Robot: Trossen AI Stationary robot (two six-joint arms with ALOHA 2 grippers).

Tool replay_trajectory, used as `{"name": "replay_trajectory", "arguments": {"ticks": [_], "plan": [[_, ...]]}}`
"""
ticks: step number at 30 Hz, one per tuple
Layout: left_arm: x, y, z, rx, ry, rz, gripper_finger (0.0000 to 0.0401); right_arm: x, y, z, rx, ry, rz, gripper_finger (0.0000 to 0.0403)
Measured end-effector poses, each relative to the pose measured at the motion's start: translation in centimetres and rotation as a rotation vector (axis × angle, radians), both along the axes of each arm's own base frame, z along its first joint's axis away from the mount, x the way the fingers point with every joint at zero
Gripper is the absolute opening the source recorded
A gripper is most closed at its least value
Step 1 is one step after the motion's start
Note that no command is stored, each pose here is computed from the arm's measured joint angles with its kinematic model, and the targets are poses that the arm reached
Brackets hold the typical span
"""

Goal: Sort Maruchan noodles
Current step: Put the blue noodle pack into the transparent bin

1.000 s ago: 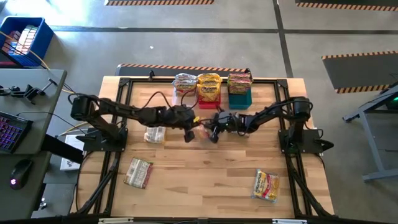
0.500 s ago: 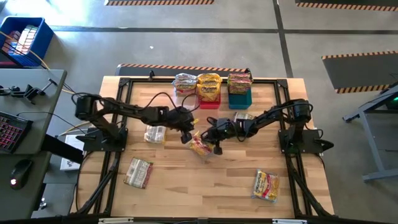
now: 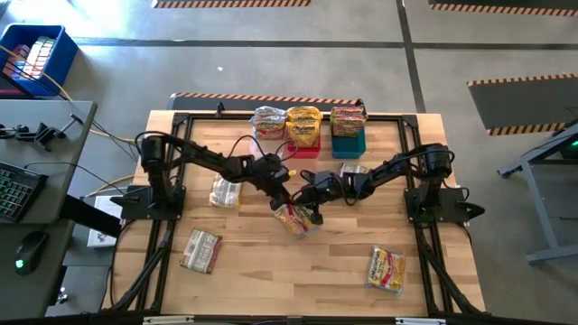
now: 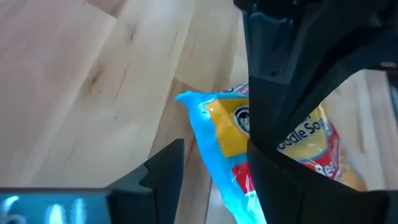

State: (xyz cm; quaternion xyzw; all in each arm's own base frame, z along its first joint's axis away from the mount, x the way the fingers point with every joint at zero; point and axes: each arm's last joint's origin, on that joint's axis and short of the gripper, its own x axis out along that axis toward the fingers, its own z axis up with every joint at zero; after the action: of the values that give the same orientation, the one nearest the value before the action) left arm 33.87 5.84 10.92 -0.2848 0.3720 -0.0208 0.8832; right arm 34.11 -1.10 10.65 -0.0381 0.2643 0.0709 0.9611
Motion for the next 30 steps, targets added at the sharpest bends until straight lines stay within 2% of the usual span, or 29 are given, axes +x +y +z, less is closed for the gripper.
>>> {"name": "replay_trajectory", "arguments": {"ticks": [8, 12, 18, 21, 25, 30], "plan": [[0.0, 0.2, 0.0, -0.016, -0.017, -0.022, 0.017, 0.0, 0.0, 0.1, -0.011, -0.009, -0.001, 0.0002], [0.1, -0.3, 0.0, 0.008, -0.024, -0.057, 0.0167, -0.3, 0.5, 1.8, -0.033, -0.025, 0.005, 0.0002], [0.3, -1.2, 0.1, 0.039, -0.051, -0.108, 0.016, -3.4, 2.3, 6.0, -0.063, 0.131, -0.138, 0.0002], [0.6, -1.4, 0.3, 0.057, -0.083, -0.113, 0.0162, -5.2, 3.3, 7.3, -0.062, 0.141, -0.204, 0.0002], [0.8, -1.2, 0.5, 0.098, -0.108, -0.075, 0.0163, -6.4, 4.2, 7.3, 0.031, 0.075, -0.228, 0.0002], [1.2, -1.1, -0.2, 0.099, -0.084, -0.058, 0.0163, -6.7, 4.7, 5.3, 0.143, 0.054, -0.265, 0.0002]]}}
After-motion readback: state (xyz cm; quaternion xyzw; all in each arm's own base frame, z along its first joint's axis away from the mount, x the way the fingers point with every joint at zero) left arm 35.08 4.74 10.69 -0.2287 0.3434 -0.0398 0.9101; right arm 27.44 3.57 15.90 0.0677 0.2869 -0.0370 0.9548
